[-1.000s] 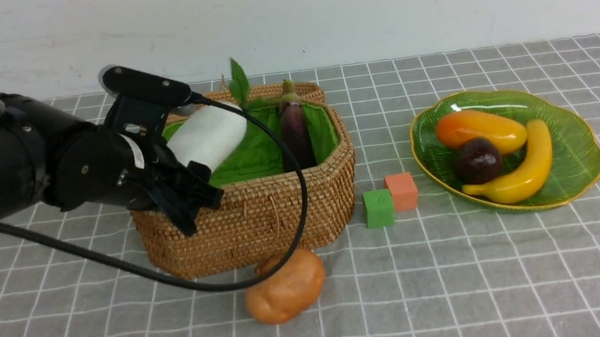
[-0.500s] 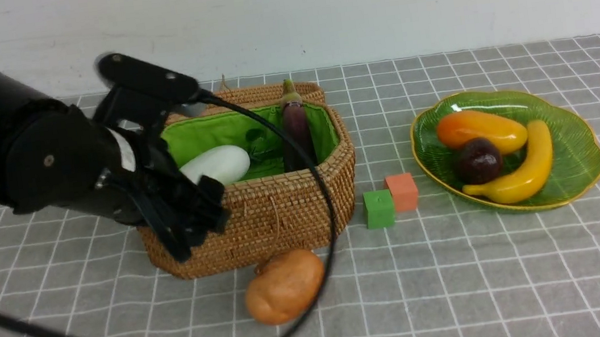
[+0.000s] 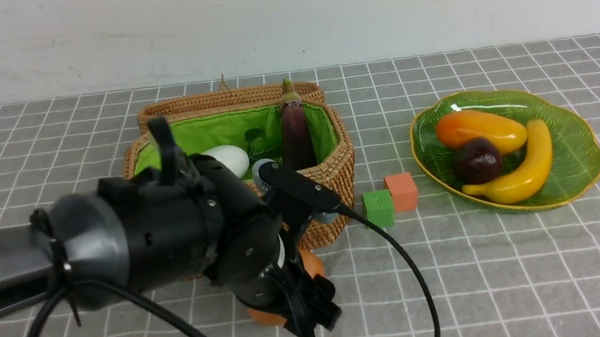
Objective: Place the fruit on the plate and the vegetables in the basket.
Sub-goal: Grab a potato with your left arm and place it in the basket on the left
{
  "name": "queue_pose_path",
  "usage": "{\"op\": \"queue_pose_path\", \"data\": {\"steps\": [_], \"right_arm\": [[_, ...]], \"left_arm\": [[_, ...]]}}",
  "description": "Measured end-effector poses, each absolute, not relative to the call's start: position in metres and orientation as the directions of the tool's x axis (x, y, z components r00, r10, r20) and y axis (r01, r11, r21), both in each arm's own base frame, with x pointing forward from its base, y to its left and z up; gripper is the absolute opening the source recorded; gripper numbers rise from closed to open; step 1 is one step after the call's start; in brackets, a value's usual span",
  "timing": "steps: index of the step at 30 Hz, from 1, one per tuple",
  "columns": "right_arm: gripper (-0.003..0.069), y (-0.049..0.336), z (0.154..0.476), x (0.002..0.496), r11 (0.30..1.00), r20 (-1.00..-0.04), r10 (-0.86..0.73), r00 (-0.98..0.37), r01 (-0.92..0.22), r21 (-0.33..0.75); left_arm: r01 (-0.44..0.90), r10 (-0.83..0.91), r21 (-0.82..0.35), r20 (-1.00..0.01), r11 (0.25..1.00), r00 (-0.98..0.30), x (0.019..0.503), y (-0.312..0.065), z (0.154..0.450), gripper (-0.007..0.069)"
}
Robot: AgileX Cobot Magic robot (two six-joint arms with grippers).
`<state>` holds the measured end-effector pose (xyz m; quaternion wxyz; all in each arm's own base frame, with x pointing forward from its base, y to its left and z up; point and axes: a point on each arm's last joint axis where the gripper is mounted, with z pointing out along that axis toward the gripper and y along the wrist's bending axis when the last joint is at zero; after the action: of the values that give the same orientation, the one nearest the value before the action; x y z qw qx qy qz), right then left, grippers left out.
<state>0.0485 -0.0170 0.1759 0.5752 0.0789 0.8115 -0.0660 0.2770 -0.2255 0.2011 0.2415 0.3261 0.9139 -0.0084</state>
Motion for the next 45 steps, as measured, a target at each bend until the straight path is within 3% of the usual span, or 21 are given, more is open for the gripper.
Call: {"op": "queue_pose_path", "data": {"steps": [8,13,23,30,35,39,43,45], "right_arm": [[0.0200,-0.017,0.176,0.049,0.979,-0.944,0.052,-0.325,0.204,-0.016],[0.0206,-0.017,0.176,0.049,0.979,-0.944,0.052,-0.325,0.204,-0.016],[0.0223,-0.017,0.176,0.049,0.979,-0.944,0.052,-0.325,0.204,-0.016],[0.0232,-0.017,0.176,0.049,0.979,-0.944,0.052,-0.325,0.204,-0.016],[0.0238,-0.017,0.176,0.049,0.979,-0.944,0.052,-0.325,0.204,-0.016],[0.0237,-0.017,0.176,0.049,0.979,-0.944,0.052,-0.325,0.204,-0.016],[0.0237,-0.017,0.176,0.049,0.979,-0.944,0.052,-0.325,0.204,-0.017],[0.0237,-0.017,0.176,0.049,0.979,-0.944,0.052,-0.325,0.204,-0.017]], "left_arm": [[0.623,0.616,0.171,-0.481,0.764,-0.624,0.283,-0.229,0.196,0.0507],[0.628,0.628,0.188,-0.481,0.755,-0.611,0.284,-0.229,0.196,0.0495],[0.616,0.576,0.170,-0.602,0.769,-0.553,0.279,-0.226,0.235,0.0652],[0.607,0.567,0.136,-0.558,0.783,-0.606,0.288,-0.237,0.195,0.0660],[0.622,0.599,0.146,-0.503,0.769,-0.623,0.293,-0.241,0.165,0.0583],[0.620,0.599,0.151,-0.505,0.770,-0.621,0.292,-0.239,0.171,0.0561],[0.600,0.579,0.158,-0.534,0.784,-0.616,0.286,-0.232,0.200,0.0561],[0.590,0.564,0.162,-0.567,0.791,-0.600,0.277,-0.223,0.232,0.0561]]}}
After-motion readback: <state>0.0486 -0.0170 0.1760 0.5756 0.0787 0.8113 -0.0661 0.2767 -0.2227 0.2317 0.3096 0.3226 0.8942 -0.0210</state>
